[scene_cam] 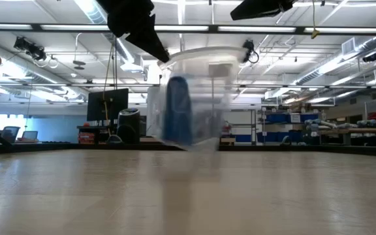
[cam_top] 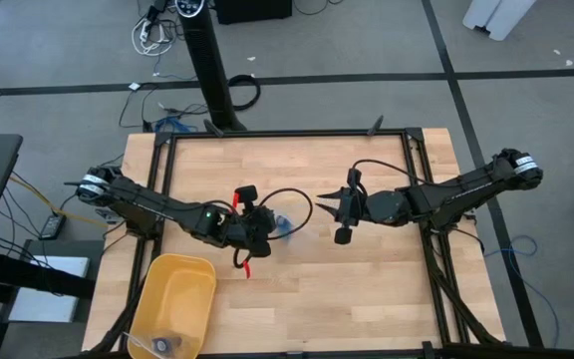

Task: Roll bandage
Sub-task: Put the zip bag with blue bandage into the yellow bin

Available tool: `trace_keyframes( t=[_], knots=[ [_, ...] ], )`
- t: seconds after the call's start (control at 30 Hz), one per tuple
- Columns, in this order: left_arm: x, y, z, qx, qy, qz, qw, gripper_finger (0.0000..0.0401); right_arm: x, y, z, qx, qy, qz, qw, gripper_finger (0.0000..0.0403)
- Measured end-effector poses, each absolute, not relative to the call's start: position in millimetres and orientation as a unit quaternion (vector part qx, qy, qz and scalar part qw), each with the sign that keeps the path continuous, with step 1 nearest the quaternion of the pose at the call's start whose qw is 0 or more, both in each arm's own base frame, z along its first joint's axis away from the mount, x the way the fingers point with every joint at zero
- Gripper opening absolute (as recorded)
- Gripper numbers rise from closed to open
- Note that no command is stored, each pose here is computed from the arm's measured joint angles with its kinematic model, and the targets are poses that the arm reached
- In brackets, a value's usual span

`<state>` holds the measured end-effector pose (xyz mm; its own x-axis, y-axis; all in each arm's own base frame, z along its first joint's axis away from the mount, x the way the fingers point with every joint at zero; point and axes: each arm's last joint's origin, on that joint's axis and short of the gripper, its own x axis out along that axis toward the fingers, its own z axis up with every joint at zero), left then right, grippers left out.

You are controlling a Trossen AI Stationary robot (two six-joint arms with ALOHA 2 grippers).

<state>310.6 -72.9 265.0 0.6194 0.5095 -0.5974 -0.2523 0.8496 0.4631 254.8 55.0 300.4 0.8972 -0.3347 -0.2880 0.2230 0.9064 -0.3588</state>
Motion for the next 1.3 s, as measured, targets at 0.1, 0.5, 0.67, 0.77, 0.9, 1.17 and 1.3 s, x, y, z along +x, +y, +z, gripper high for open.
trace_keyframes(
  t=[0.1, 0.5, 0.67, 0.77, 0.9, 1.17, 1.3],
  knots=[
    [310.5, -73.2, 264.9, 0.170, 0.379, 0.215, 0.884, 0.0032, 253.7, 57.1, 300.4, -0.164, 0.174, -0.150, 0.959, 0.0123],
    [283.6, -94.5, 290.5, 0.169, 0.386, 0.174, 0.890, 0.0032, 235.6, 59.9, 308.7, -0.162, 0.176, -0.170, 0.956, 0.0166],
    [259.0, -110.1, 324.2, 0.146, 0.413, 0.135, 0.889, 0.0032, 233.3, 59.1, 308.7, -0.159, 0.181, -0.171, 0.955, 0.0164],
    [242.7, -119.8, 344.0, 0.136, 0.440, 0.116, 0.880, 0.0032, 233.1, 59.0, 308.1, -0.160, 0.183, -0.170, 0.955, 0.0164],
    [223.8, -130.1, 374.6, 0.103, 0.445, 0.098, 0.884, 0.0032, 233.1, 59.0, 308.0, -0.159, 0.183, -0.170, 0.955, 0.0164],
    [189.1, -148.1, 418.6, 0.003, 0.419, 0.084, 0.904, 0.0028, 233.1, 59.0, 307.8, -0.160, 0.184, -0.170, 0.955, 0.0164],
    [175.5, -156.1, 419.3, -0.056, 0.438, 0.089, 0.893, 0.0025, 232.8, 58.9, 307.0, -0.162, 0.188, -0.169, 0.954, 0.0163]
  ],
)
